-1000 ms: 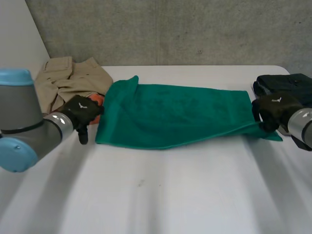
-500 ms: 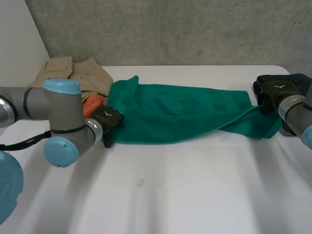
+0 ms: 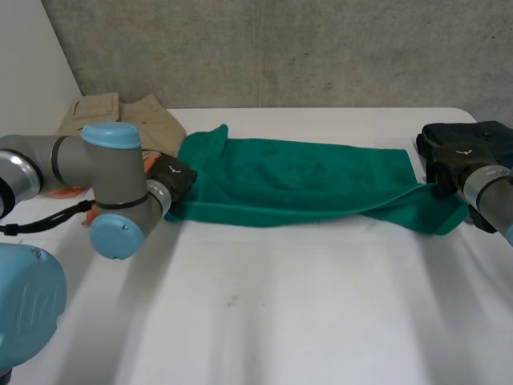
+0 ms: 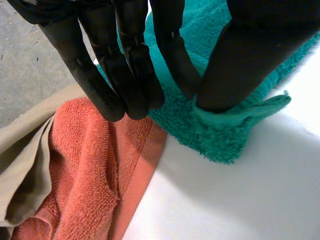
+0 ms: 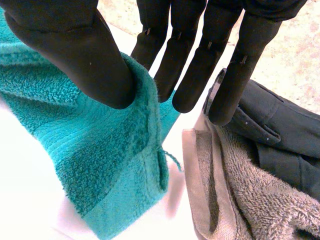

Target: Fold the laundry.

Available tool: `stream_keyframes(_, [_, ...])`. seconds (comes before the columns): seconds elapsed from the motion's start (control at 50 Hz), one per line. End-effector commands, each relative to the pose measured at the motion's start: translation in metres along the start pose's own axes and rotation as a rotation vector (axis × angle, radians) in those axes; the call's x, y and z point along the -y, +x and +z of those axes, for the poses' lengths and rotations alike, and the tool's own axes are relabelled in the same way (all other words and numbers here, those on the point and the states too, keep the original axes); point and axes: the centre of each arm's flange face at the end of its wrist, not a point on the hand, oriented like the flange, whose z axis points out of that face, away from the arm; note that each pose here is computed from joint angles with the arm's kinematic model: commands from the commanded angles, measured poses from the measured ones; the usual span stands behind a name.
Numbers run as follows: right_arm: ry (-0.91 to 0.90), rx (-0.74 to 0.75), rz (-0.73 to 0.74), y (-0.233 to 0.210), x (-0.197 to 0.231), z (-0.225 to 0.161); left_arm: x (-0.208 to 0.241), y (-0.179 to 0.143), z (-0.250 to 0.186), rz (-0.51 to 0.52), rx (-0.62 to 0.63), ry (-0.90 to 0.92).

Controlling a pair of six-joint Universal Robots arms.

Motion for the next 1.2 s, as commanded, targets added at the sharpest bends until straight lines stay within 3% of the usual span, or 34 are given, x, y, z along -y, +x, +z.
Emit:
stream_keyframes(0.02, [-0.001, 0.019, -0.002, -0.001, 0.004, -0.008, -0.001, -0.005, -0.001, -0.001, 0.008, -0.018])
stream_keyframes(0.18, [-0.09, 0.145, -0.086, -0.007, 0.009, -0.036, 0.0, -0.009, -0.056, 0.01, -0.125, -0.165])
stream_keyframes(0.24, [-0.18, 0.226, -0.182, -0.007, 0.007, -0.054, -0.003, -0.009, -0.091, 0.061, -0.214, -0.241])
stream_keyframes(0.34, [-0.367, 0.376, -0.386, -0.001, -0.004, -0.087, -0.014, -0.012, -0.144, 0.238, -0.325, -0.323])
stream_keyframes(0.42, [-0.426, 0.464, -0.501, -0.002, -0.008, -0.103, -0.018, -0.018, -0.164, 0.361, -0.343, -0.325])
stream_keyframes(0.5, [-0.42, 0.458, -0.504, -0.002, -0.011, -0.1, -0.016, -0.018, -0.167, 0.436, -0.346, -0.309])
stream_keyframes(0.6, [-0.419, 0.441, -0.484, -0.003, -0.017, -0.089, -0.004, -0.021, -0.154, 0.439, -0.272, -0.269])
stream_keyframes(0.72, [-0.338, 0.348, -0.433, 0.002, -0.014, -0.063, 0.017, -0.026, -0.11, 0.377, -0.127, -0.142])
stream_keyframes(0.8, [-0.152, 0.207, -0.344, 0.005, 0.006, -0.035, 0.045, -0.041, -0.074, 0.298, 0.022, 0.021])
stream_keyframes(0.88, [0.141, 0.046, -0.271, 0.016, 0.051, -0.015, 0.103, -0.083, -0.058, 0.208, 0.255, 0.272])
stream_keyframes(0.98, [0.66, -0.217, -0.164, 0.042, 0.148, -0.036, 0.189, -0.152, -0.095, -0.036, 0.483, 0.677])
stream_keyframes(1.06, [0.939, -0.294, -0.099, 0.051, 0.195, -0.067, 0.221, -0.172, -0.123, -0.139, 0.504, 0.849])
stream_keyframes(1.12, [0.948, -0.276, -0.097, 0.047, 0.198, -0.071, 0.222, -0.173, -0.129, -0.147, 0.49, 0.845])
stream_keyframes(1.2, [0.833, -0.199, -0.096, 0.034, 0.182, -0.069, 0.201, -0.168, -0.123, -0.158, 0.446, 0.729])
